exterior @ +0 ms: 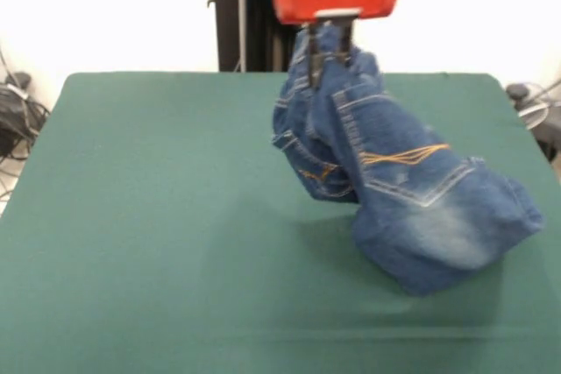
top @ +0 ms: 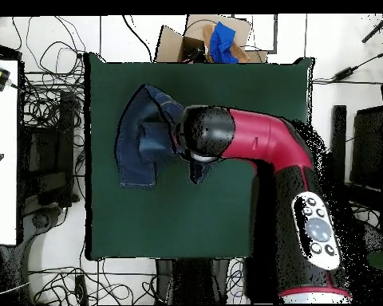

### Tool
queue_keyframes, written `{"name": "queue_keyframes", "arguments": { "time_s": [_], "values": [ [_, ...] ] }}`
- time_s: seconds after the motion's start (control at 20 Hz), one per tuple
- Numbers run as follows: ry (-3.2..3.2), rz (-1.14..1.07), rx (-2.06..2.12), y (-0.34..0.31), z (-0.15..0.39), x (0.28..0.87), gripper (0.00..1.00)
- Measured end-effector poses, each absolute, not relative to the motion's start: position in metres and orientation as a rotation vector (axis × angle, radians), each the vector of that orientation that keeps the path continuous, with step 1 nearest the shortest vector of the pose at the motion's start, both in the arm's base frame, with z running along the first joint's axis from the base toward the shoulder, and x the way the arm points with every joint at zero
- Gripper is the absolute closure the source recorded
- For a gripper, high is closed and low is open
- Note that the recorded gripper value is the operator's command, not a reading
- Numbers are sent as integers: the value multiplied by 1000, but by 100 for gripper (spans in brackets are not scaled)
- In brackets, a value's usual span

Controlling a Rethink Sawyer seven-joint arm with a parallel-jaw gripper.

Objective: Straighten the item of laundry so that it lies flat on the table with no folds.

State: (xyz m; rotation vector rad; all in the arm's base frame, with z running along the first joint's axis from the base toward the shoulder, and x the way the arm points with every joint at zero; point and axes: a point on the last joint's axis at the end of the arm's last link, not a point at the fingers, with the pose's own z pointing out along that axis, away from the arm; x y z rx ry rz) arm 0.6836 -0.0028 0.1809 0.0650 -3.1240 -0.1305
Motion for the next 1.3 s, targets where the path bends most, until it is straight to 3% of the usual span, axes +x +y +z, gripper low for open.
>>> {"name": "queue_keyframes", "arguments": {
  "time_s": [0.6,1.3],
  "values": [
    [-3112,-192,162,-60,146,703,100],
    [-3151,-139,477,-169,99,767,100]
  ]
}}
